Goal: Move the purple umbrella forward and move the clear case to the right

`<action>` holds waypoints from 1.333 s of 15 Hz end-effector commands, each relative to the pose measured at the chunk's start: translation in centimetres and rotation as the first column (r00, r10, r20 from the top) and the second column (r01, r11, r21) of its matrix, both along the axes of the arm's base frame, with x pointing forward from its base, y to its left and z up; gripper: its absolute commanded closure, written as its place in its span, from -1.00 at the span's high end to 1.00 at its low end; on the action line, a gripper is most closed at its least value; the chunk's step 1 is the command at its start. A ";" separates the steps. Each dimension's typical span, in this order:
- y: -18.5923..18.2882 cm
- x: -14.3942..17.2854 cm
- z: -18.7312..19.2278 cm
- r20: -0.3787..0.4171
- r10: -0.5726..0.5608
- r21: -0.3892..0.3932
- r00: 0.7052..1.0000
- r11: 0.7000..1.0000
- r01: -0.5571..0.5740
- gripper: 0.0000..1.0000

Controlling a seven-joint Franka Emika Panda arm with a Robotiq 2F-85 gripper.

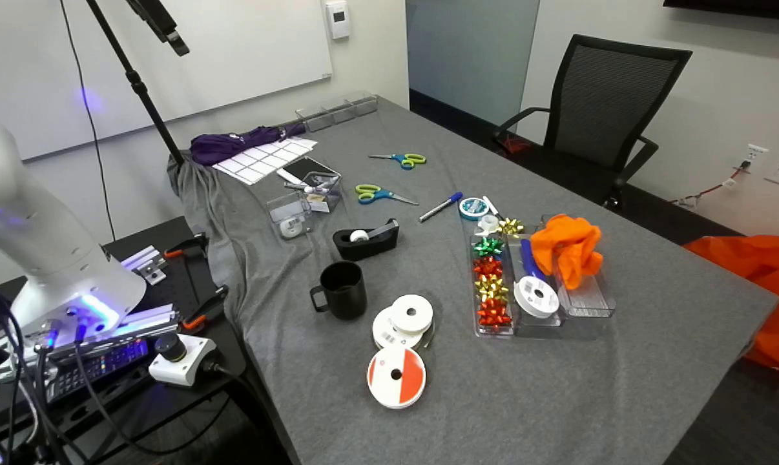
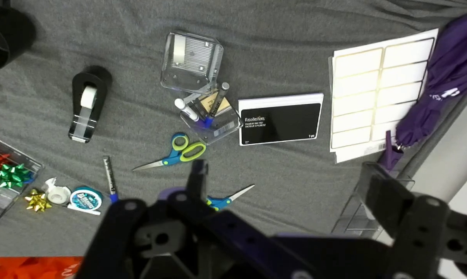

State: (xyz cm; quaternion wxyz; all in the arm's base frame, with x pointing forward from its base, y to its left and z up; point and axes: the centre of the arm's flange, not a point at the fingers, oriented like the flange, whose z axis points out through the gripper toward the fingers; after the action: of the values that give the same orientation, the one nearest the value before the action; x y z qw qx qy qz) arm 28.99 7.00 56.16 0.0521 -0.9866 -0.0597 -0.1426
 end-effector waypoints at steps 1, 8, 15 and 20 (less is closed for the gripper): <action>3.7 4.8 -0.7 -0.018 -0.091 0.045 0.996 0.995 0.092 1.00; 12.6 13.8 -6.9 -0.084 -0.142 0.201 0.986 0.967 0.156 1.00; 13.3 14.3 -9.2 -0.061 -0.175 0.209 0.983 0.960 0.184 1.00; 13.2 14.2 -8.5 -0.040 -0.177 0.218 0.983 0.959 0.181 1.00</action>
State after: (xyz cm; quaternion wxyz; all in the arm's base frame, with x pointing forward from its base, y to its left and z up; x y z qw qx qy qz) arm 42.91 20.13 48.11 0.1486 -0.9774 0.0466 -0.1427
